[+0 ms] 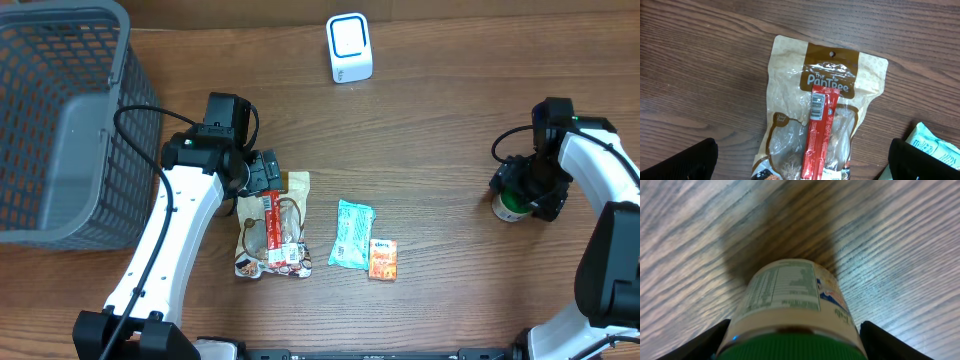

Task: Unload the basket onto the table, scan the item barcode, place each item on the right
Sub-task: 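Move the jar to the right side and set it down, release, then move the right gripper to the Kleenex pack and grasp it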

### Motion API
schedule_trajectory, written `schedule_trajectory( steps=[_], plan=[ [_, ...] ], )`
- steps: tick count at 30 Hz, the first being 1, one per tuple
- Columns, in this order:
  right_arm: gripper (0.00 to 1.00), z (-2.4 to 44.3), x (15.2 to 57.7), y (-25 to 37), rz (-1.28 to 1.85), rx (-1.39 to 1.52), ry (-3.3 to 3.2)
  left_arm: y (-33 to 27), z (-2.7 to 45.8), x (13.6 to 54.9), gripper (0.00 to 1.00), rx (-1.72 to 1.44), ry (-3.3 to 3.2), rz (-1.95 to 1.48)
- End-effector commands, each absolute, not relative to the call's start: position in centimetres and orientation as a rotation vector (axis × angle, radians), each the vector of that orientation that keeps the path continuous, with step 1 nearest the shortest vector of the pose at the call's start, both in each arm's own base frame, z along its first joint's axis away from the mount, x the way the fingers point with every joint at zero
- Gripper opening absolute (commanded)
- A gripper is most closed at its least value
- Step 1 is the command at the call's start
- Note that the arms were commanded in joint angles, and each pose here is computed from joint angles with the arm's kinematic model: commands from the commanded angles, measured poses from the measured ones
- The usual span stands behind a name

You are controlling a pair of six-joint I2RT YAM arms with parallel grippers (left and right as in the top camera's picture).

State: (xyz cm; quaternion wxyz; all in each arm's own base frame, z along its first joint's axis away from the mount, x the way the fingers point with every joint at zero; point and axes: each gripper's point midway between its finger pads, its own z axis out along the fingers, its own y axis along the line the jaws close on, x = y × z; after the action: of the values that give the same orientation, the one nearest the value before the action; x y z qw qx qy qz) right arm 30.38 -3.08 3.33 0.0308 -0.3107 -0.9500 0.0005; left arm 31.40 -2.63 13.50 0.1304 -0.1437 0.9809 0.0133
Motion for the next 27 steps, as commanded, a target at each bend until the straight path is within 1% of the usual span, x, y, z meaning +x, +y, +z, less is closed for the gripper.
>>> schedule_trajectory(
  steps=[1,3,5,9,12,13,17,23,25,27],
  plan=[
    [0.83,7.3,32.5,-3.5,-0.019,-0.970,-3.060,-2.8,13.8,31.7,1.00,-0.429,2.838,0.025],
    [0.84,9.0,32.8,-3.5,-0.033,-0.980,-3.095,-2.8,13.8,31.7,1.00,-0.429,2.838,0.025],
    [0.84,10.7,33.1,-2.8,-0.111,-0.889,-3.151,-2.8,13.8,31.7,1.00,-0.429,2.838,0.025],
    [0.84,13.7,33.1,1.4,-0.498,-0.607,-3.210,-2.8,13.8,31.7,1.00,-0.429,2.838,0.025],
    [0.83,14.7,32.2,3.8,-0.681,-0.487,-3.167,-2.8,13.8,31.7,1.00,-0.429,2.838,0.025],
    [0.81,14.8,31.8,4.4,-0.703,-0.455,-3.151,-2.8,13.8,31.7,1.00,-0.429,2.838,0.025],
    [0.66,14.4,30.6,7.0,-0.706,-0.324,-3.115,-2.8,13.8,31.7,1.00,-0.429,2.838,0.025],
    [0.50,14.2,28.3,12.7,-0.694,-0.026,-3.074,-2.8,13.8,31.7,1.00,-0.429,2.838,0.025],
    [0.47,14.1,27.4,14.5,-0.677,0.039,-3.056,-2.8,13.8,31.7,1.00,-0.429,2.838,0.025],
    [0.47,13.7,26.5,15.8,-0.621,0.048,-3.049,-2.8,13.8,31.7,1.00,-0.429,2.838,0.025]
  ],
)
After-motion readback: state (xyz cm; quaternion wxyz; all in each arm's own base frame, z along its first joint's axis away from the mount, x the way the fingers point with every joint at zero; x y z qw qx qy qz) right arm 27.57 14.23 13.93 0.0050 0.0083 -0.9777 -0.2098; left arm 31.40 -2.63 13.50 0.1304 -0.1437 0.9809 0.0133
